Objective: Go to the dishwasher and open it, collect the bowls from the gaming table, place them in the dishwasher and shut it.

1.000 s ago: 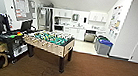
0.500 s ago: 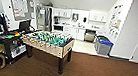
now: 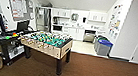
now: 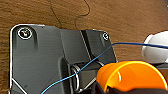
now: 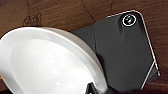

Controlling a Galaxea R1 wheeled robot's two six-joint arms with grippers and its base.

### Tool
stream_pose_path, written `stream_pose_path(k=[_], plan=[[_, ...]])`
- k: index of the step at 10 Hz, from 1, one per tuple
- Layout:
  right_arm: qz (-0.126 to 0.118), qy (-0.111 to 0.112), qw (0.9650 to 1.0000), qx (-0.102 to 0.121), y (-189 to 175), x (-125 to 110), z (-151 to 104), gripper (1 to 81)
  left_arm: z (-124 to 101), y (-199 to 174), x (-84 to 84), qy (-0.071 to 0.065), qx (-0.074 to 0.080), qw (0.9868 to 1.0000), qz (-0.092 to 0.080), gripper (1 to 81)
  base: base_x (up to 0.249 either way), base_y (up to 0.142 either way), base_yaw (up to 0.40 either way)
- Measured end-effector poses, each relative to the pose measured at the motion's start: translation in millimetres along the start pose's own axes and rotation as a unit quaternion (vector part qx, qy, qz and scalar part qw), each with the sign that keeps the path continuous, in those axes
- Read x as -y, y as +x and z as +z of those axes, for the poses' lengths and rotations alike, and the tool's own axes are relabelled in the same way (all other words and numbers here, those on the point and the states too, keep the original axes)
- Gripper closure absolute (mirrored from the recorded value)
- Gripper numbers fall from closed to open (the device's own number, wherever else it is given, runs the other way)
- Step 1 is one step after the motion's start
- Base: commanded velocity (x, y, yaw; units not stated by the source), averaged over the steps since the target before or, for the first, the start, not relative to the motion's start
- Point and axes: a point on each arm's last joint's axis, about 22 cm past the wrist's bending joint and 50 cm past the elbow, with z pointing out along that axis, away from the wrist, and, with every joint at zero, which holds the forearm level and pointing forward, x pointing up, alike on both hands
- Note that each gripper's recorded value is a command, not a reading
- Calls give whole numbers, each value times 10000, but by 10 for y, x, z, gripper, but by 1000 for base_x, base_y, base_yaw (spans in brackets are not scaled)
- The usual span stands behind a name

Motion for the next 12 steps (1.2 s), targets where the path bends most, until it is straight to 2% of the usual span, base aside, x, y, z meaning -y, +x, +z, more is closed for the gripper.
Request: stream_pose_path(k=[8,12], plan=[[0,0,10000,0,4,1,1,811,16,8,-26,-20,-5,10000,-2,811,78,-87,0],[2,-4,10000,1,2,-6,-2,811,13,7,-19,-15,-3,10000,-1,811,78,-16,0]])
